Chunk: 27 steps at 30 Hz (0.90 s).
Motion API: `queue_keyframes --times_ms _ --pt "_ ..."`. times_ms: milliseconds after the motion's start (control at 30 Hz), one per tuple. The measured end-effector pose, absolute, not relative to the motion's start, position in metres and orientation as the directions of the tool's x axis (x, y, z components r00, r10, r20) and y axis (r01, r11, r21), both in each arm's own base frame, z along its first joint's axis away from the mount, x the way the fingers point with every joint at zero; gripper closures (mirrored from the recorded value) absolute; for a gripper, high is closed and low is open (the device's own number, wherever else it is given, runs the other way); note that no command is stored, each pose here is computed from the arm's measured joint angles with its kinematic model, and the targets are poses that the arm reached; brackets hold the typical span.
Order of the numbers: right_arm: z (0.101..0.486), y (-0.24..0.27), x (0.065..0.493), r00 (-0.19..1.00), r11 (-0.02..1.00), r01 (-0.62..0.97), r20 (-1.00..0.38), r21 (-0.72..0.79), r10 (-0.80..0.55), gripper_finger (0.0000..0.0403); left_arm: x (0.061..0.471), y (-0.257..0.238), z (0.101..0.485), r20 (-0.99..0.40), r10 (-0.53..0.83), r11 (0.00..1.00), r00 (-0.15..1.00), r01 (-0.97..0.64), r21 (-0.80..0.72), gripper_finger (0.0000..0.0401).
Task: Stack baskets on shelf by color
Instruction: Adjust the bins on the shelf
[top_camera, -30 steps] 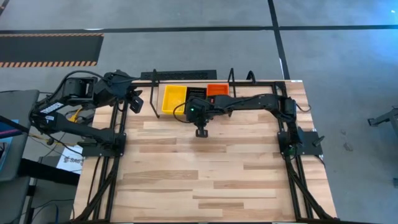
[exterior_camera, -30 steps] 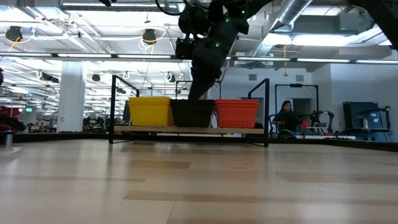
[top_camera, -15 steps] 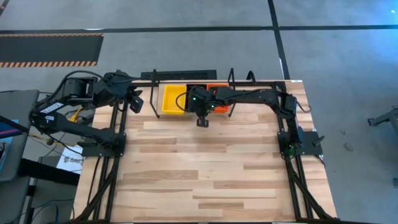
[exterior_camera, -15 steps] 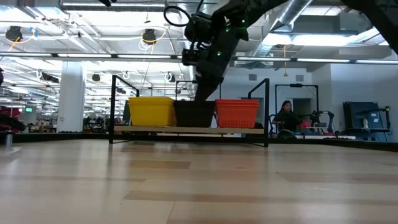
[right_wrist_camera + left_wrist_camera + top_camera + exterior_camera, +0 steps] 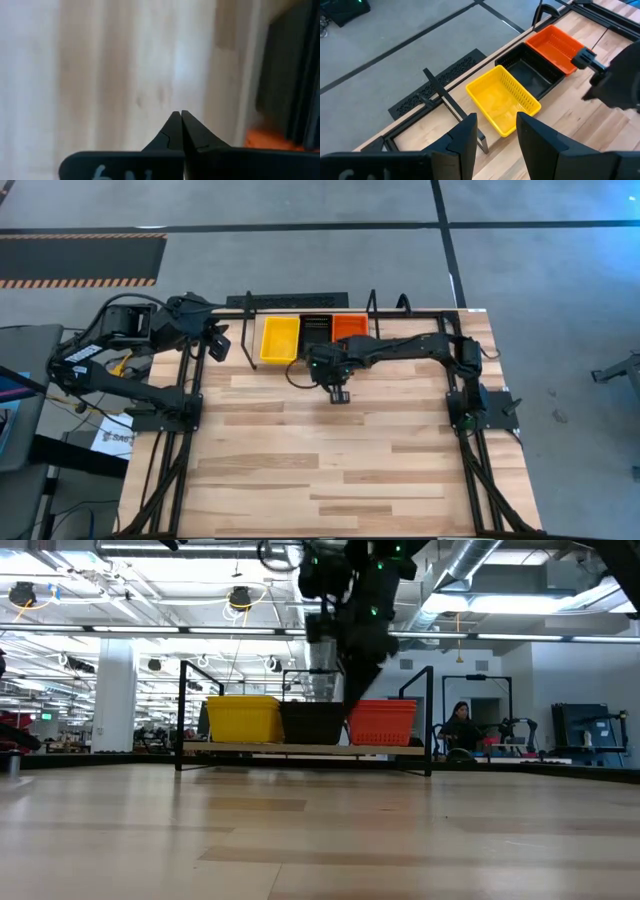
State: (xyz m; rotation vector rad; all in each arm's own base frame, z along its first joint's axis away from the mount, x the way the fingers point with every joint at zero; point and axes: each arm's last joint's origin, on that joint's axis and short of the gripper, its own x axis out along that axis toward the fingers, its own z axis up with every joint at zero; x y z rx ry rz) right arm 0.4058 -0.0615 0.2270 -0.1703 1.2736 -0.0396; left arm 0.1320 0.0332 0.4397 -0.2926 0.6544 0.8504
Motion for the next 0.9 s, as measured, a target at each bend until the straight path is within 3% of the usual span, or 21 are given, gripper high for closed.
queue_keyframes --times_ms 100,700,900 --pt "0.223 -0.073 0.400 0.235 0.981 -0.033 -0.956 -0.191 -0.178 0.0402 0.132 0.033 0.440 -0.639 0.601 0.637 0.480 -0.771 0.019 0.0275" --pt "0.224 -0.116 0.390 0.211 0.968 0.040 -0.945 -0.248 -0.251 0.0402 0.132 0.033 0.440 -0.641 0.597 0.640 0.482 -0.768 0.019 0.0275" --pt "0.246 -0.077 0.407 0.321 0.990 -0.043 -0.940 -0.137 -0.116 0.0402 0.132 0.033 0.440 -0.641 0.597 0.640 0.482 -0.768 0.019 0.0275"
